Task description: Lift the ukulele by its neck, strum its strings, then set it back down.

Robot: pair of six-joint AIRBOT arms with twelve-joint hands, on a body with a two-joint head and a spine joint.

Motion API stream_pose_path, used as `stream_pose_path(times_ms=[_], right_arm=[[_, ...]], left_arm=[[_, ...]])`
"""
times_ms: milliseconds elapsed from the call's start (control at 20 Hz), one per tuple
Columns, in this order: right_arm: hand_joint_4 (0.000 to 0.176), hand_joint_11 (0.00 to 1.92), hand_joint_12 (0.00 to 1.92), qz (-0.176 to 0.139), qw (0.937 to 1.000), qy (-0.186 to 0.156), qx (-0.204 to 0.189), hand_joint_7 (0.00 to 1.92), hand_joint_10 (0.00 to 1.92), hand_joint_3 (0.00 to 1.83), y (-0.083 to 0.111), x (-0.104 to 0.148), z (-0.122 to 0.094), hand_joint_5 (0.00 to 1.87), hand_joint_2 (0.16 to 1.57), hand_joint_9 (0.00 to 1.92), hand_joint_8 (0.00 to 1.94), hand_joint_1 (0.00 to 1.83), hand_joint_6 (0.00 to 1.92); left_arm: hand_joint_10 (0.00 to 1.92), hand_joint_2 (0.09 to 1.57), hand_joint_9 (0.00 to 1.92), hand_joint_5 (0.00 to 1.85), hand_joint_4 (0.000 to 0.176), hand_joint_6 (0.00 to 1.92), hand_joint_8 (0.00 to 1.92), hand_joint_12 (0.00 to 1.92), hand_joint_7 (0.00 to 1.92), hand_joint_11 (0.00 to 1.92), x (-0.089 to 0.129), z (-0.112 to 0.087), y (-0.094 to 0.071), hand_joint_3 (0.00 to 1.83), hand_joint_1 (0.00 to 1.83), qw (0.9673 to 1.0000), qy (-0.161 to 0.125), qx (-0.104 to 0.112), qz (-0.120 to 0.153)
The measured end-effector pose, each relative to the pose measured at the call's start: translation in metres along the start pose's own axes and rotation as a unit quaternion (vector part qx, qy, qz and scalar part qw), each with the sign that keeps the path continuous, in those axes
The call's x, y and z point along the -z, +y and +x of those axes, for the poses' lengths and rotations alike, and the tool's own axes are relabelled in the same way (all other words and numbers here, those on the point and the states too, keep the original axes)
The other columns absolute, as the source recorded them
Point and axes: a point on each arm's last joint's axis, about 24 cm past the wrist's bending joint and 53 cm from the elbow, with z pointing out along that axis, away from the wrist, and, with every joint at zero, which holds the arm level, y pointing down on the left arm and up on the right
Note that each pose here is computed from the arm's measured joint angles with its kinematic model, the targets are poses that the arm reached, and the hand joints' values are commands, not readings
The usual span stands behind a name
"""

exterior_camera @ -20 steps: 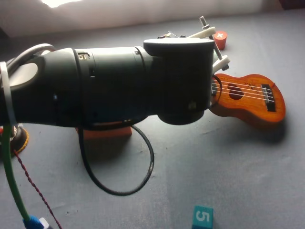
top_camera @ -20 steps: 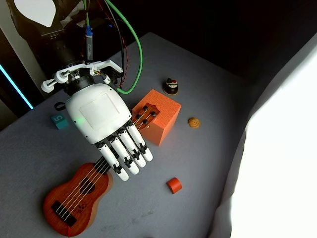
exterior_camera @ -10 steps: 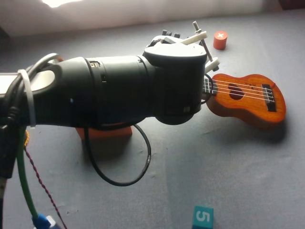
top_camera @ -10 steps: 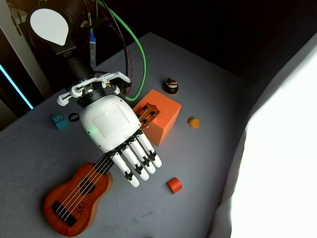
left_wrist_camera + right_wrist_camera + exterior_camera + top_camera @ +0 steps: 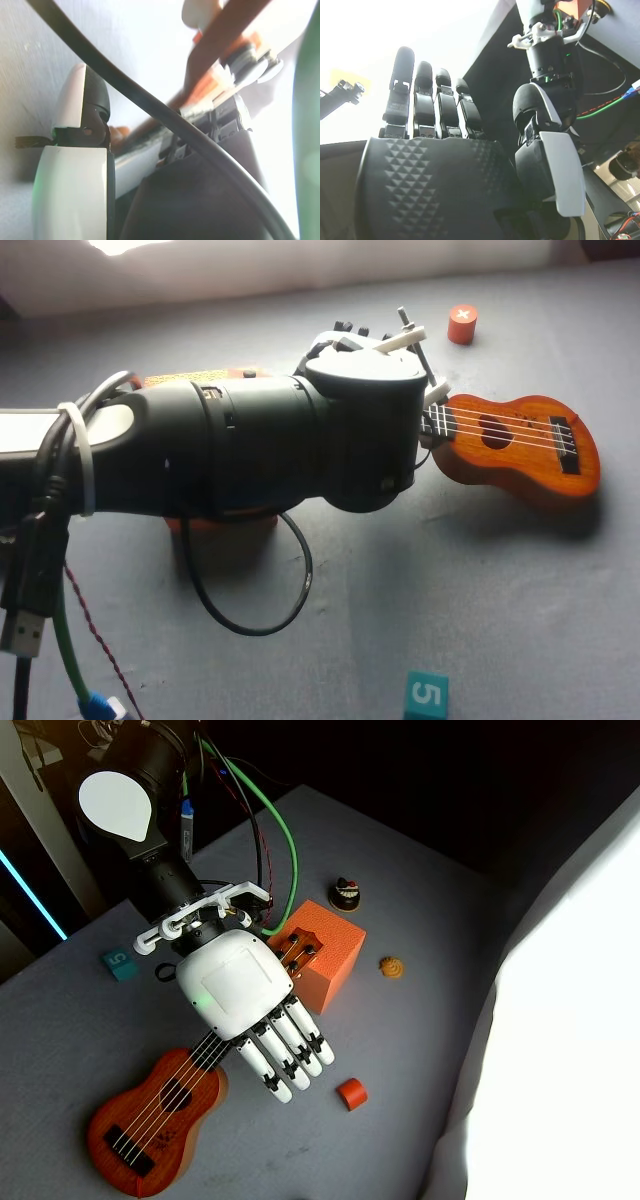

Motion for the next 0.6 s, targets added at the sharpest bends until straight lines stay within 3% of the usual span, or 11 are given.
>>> stream_pose_path(times_ms=[250,300,500,600], right_arm=[[0.000,0.00,0.82,0.000,1.0000,-0.001,-0.001,0.13,0.41,0.00,0.0001,-0.0004,-0.0006,0.07,1.35,0.00,0.01,0.28,0.02],[0.000,0.00,0.67,0.000,1.0000,0.001,-0.001,0.09,0.30,0.01,0.0000,-0.0004,-0.0001,0.01,1.38,0.00,0.00,0.17,0.00],[0.000,0.00,0.80,0.000,1.0000,0.000,-0.001,0.14,0.40,0.00,0.0004,-0.0006,-0.0006,0.07,1.36,0.00,0.01,0.25,0.03],[0.000,0.00,0.72,-0.001,1.0000,-0.001,0.000,0.11,0.34,0.00,0.0010,-0.0007,-0.0011,0.06,1.37,0.00,0.00,0.23,0.02]], left_arm=[[0.00,1.11,0.00,0.00,0.000,0.00,0.00,0.00,0.00,0.00,-0.0013,0.0082,0.0029,0.00,1.29,1.0000,0.006,-0.004,0.000],[0.00,1.11,0.00,0.00,0.000,0.00,0.00,0.00,0.00,0.00,-0.0013,0.0080,0.0026,0.00,1.31,1.0000,0.006,-0.004,0.000],[0.00,1.11,0.00,0.00,0.000,0.00,0.00,0.00,0.00,0.00,-0.0014,0.0084,0.0026,0.00,1.25,1.0000,0.006,-0.004,0.001],[0.00,1.07,0.00,0.05,0.000,0.02,0.00,0.00,0.00,0.00,-0.0014,0.0084,0.0024,0.00,1.22,1.0000,0.006,-0.002,0.001]])
